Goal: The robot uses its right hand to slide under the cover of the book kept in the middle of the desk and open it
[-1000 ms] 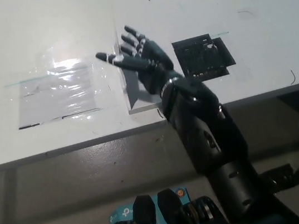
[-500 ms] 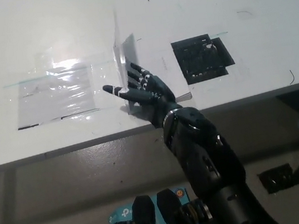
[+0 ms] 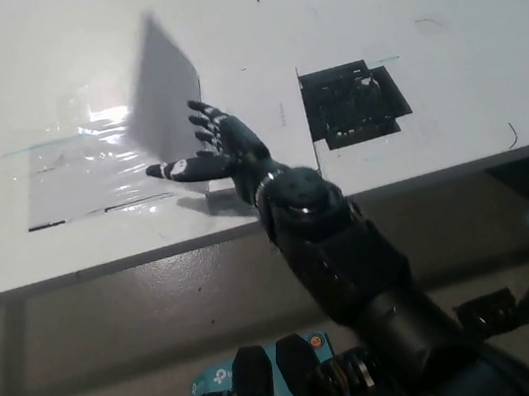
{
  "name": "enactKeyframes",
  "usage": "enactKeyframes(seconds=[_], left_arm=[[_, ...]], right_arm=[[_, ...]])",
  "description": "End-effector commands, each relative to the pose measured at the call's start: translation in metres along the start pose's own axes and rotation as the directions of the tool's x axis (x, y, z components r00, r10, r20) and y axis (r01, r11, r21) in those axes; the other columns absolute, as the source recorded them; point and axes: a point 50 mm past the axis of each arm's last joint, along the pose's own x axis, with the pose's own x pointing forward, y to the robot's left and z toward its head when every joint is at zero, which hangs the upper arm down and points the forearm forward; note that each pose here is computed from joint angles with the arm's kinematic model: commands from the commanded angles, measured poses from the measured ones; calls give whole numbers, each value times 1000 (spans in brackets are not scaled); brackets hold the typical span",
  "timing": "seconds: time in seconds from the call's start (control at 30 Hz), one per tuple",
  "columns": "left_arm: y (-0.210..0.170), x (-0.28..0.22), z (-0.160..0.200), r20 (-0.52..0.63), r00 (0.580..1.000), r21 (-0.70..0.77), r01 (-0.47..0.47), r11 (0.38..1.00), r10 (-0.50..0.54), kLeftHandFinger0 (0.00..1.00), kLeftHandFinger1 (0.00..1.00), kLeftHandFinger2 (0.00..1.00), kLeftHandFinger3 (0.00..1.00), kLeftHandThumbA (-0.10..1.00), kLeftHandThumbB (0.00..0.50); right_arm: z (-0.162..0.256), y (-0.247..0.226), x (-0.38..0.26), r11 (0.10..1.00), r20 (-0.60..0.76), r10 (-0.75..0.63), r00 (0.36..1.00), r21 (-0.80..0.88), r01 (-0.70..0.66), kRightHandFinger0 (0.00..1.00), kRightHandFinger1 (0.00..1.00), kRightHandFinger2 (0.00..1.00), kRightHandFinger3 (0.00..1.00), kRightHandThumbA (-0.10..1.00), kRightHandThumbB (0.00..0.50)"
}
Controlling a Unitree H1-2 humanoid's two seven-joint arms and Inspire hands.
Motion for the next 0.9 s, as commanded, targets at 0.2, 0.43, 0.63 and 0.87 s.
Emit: enactKeyframes(seconds=[0.2, 0.43, 0.63, 0.87], left_arm=[[-15, 6, 22, 28, 999, 45, 23, 999, -24, 659, 757, 716, 740, 976, 260], [-30, 9, 35, 46, 998, 53, 49, 997, -51, 673, 775, 767, 758, 970, 218], [-40, 8, 40, 53, 995, 85, 76, 993, -80, 693, 766, 763, 794, 988, 199], [-40, 5, 39, 59, 996, 87, 61, 994, -67, 704, 790, 776, 812, 958, 181]], right_arm=[[86, 29, 9, 599, 138, 251, 958, -800, -42, 761, 888, 959, 1000, 1000, 390], [67, 28, 2, 256, 61, 316, 947, -967, -23, 256, 369, 538, 1000, 1000, 373], [42, 13, -1, 211, 6, 294, 956, -976, -59, 256, 357, 531, 1000, 1000, 397], [8, 7, -2, 215, -44, 305, 951, -970, -114, 307, 421, 609, 1000, 1000, 380]])
